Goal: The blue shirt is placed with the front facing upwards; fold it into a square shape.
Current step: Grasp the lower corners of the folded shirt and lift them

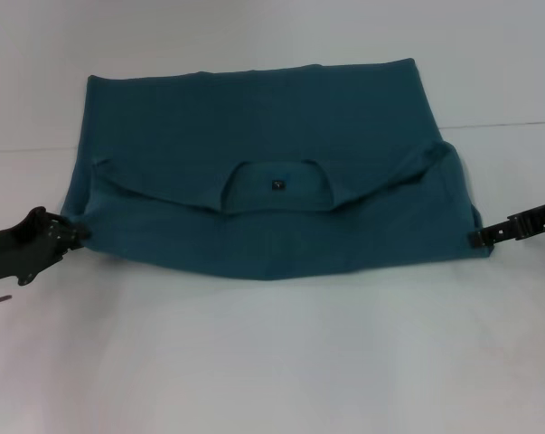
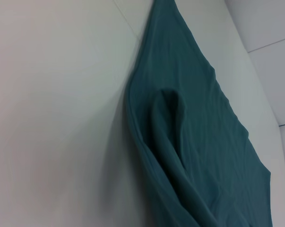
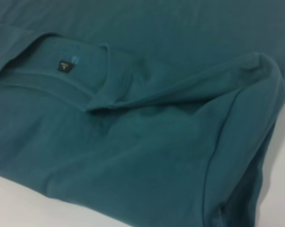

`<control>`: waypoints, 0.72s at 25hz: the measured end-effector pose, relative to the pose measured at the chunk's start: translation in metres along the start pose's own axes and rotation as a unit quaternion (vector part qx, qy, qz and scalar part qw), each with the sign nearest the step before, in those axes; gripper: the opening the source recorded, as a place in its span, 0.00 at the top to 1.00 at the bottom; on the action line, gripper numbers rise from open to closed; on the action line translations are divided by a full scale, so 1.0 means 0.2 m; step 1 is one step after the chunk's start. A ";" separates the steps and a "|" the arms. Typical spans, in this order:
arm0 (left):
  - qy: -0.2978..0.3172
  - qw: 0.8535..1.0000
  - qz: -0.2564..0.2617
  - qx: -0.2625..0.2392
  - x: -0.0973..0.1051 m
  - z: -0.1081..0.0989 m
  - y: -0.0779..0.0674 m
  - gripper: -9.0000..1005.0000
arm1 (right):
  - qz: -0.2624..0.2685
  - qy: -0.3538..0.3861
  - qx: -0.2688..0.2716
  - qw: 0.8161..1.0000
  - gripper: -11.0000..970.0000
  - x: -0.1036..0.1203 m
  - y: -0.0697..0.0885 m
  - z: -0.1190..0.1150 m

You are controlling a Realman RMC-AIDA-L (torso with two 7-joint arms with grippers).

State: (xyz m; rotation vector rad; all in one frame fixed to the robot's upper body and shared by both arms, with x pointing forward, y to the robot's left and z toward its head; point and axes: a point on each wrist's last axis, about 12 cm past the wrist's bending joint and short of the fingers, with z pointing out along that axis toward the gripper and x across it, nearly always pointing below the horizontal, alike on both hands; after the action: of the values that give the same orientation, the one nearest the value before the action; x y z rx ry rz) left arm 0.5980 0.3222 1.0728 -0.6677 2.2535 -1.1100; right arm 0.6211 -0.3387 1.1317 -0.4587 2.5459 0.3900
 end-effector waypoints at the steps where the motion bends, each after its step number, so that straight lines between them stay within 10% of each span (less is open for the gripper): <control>1: 0.000 1.000 0.000 0.000 0.00 0.00 0.00 0.88 | 0.001 -0.001 0.001 1.000 0.08 0.00 0.00 0.00; 18: -0.001 1.000 0.000 0.003 0.00 0.00 -0.01 0.88 | 0.000 -0.002 0.013 1.000 0.31 0.03 0.00 0.08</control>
State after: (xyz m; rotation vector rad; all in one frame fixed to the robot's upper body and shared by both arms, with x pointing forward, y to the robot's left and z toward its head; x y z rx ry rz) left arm 0.5988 0.3219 1.0742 -0.6649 2.2483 -1.1153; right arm 0.6237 -0.3345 1.1151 -0.4467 2.5447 0.3561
